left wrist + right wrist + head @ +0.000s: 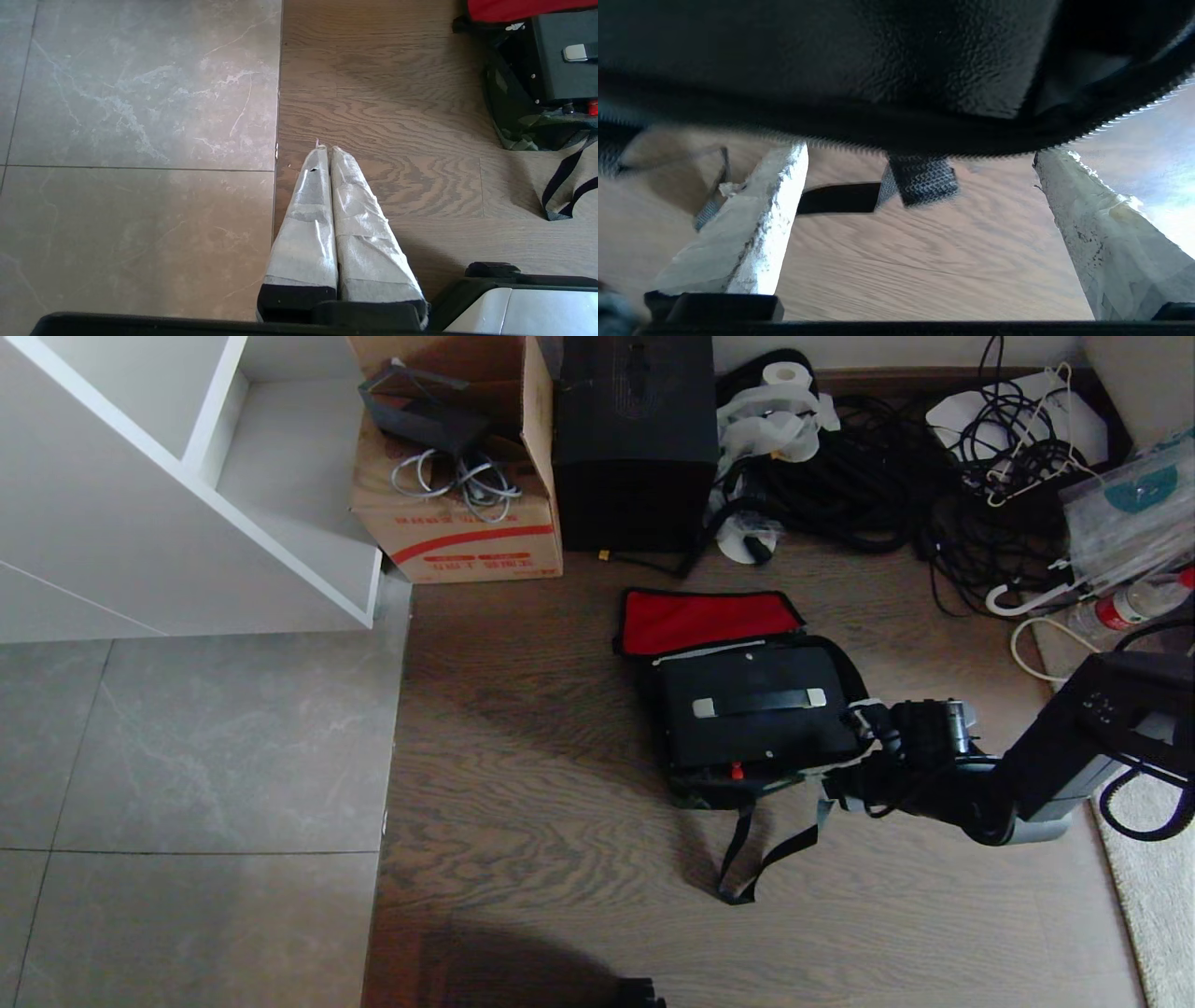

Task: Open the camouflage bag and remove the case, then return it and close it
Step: Close the top of the storage box

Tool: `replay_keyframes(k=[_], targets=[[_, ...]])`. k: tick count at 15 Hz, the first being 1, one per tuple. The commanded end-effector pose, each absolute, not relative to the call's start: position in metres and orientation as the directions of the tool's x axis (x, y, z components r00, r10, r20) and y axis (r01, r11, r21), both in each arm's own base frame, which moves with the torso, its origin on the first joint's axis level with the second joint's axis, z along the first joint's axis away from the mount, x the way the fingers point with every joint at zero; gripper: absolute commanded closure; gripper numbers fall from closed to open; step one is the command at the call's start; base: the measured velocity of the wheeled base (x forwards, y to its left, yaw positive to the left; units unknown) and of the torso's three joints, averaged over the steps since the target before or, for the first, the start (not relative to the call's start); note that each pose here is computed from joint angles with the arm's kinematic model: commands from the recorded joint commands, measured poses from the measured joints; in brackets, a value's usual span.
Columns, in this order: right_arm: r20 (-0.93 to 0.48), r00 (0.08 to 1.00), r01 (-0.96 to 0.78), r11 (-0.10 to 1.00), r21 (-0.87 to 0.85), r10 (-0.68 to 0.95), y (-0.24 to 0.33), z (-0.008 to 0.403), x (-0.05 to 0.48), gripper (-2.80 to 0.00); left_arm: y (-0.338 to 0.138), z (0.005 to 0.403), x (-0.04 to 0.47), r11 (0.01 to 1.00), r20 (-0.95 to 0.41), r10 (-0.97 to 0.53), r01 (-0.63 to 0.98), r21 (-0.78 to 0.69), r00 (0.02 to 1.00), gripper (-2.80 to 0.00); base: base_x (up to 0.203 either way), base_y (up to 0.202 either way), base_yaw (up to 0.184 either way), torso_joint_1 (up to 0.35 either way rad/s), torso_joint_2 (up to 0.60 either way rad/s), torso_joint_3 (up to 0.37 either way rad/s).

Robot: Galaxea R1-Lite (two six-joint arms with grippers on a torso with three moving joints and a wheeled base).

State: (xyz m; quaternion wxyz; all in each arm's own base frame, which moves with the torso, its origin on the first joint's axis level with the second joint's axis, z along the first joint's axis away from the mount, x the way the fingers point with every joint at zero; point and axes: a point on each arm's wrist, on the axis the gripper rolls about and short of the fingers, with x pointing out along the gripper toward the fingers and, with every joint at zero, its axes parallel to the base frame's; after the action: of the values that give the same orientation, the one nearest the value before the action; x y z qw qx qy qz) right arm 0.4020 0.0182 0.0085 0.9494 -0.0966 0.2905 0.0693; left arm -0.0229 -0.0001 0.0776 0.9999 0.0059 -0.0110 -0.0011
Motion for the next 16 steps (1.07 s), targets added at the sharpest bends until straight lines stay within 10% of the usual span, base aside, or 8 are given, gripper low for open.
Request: replay_keyframes(k=[1, 5, 6, 7, 16], targets=[[-0.57, 0.818, -0.176, 0.978, -0.11, 0.083, 0.021, -0.001, 0.409, -2.8, 0.0, 0.075, -0.022, 1.0, 0.012, -0.003, 0.002, 0.012, 1.0, 0.0, 0.0, 0.0, 0.0, 0.0, 0.0, 0.0], [-0.575, 0.814, -0.182, 0.977, -0.113, 0.086, 0.023, -0.007, 0.411, -2.8, 0.0, 0.075, -0.022, 1.0, 0.012, -0.003, 0.003, 0.012, 1.0, 0.0, 0.0, 0.0, 0.0, 0.0, 0.0, 0.0], [-0.577, 0.812, -0.184, 0.977, -0.111, 0.088, 0.024, -0.01, 0.412, -2.01, 0.0, 0.075, -0.022, 1.0, 0.012, -0.002, 0.001, 0.012, 1.0, 0.0, 0.0, 0.0, 0.0, 0.0, 0.0, 0.0], [-0.579, 0.811, -0.186, 0.976, -0.112, 0.088, 0.024, -0.012, 0.412, 0.0, 0.0, 0.075, -0.022, 1.0, 0.012, -0.003, 0.003, 0.012, 1.0, 0.0, 0.0, 0.0, 0.0, 0.0, 0.0, 0.0], [-0.516, 0.851, -0.188, 0.974, -0.129, 0.096, 0.029, 0.002, 0.412, 0.0, 0.0, 0.075, -0.022, 1.0, 0.012, -0.002, 0.001, 0.012, 1.0, 0.0, 0.0, 0.0, 0.0, 0.0, 0.0, 0.0]])
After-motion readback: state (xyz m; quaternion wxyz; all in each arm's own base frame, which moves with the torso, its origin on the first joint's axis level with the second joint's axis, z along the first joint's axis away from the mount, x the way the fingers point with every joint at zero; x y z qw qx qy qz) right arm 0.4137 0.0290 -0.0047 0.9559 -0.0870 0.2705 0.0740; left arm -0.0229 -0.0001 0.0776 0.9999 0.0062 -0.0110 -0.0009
